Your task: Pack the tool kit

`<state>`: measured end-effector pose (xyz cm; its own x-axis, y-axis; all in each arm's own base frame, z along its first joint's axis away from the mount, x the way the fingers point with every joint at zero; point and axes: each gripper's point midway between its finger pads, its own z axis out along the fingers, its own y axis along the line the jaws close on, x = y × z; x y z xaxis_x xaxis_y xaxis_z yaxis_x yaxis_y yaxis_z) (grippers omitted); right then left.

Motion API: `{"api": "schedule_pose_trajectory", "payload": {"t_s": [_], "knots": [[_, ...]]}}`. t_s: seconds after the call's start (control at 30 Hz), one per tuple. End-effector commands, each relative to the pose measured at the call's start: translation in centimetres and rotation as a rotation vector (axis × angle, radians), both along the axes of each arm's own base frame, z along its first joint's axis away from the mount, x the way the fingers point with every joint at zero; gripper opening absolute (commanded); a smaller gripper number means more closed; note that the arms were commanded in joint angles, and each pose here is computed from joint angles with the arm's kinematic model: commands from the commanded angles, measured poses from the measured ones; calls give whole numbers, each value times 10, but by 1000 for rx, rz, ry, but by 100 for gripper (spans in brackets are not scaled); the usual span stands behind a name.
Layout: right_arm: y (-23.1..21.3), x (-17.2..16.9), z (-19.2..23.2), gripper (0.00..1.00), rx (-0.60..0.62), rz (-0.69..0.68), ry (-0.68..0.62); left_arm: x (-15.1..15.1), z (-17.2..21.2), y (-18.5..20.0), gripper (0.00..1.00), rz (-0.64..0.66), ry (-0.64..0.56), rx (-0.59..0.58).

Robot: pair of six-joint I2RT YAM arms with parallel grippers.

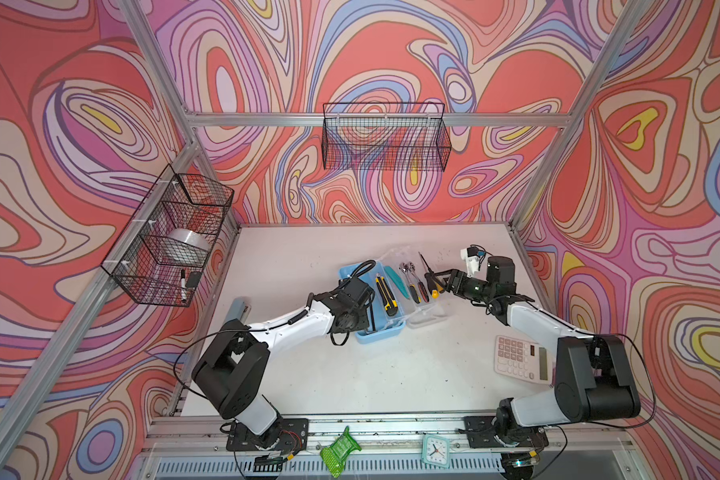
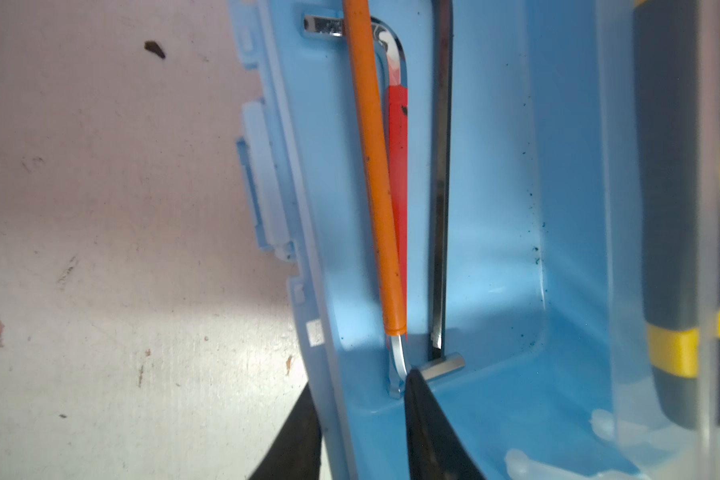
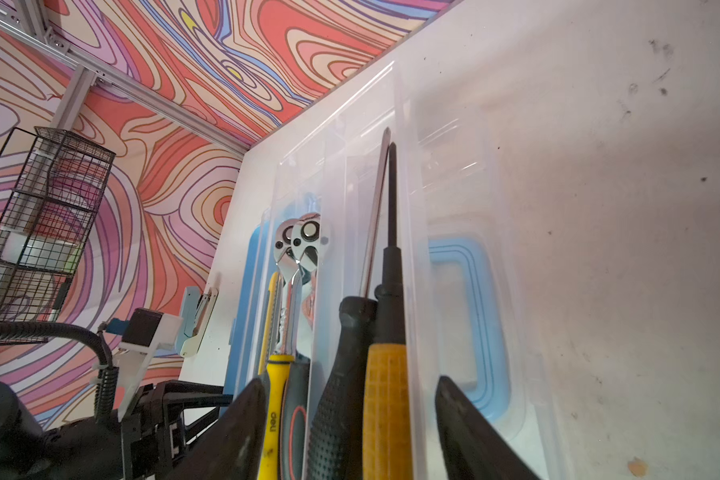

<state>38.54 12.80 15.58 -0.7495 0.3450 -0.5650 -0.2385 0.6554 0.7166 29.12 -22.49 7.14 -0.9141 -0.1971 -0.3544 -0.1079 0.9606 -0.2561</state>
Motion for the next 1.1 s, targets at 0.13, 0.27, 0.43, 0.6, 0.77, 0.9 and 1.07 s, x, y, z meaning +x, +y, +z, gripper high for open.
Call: {"api": "schedule_pose_trajectory", "payload": {"t_s": [0.13, 0.27, 0.43, 0.6, 0.77, 0.9, 1.07], "knots": [[20, -1, -8, 65, 16, 60, 35, 11, 5, -12, 31, -13, -23, -37], [20, 1, -4, 64, 14, 50, 28, 13, 8, -14, 31, -20, -31, -42], [25, 0, 13, 62, -1, 62, -7, 13, 8, -15, 30, -22, -31, -42], [40, -6, 29, 62, -41, 91, -49, 14, 8, -16, 29, -26, -33, -45], [60, -8, 39, 62, -72, 109, -72, 17, 7, -18, 29, -31, -38, -42], [74, -11, 39, 62, -116, 109, -79, 19, 7, -20, 29, -32, -44, -47], [81, -13, 35, 61, -198, 52, -64, 20, 9, -22, 29, -18, -54, -72]]}}
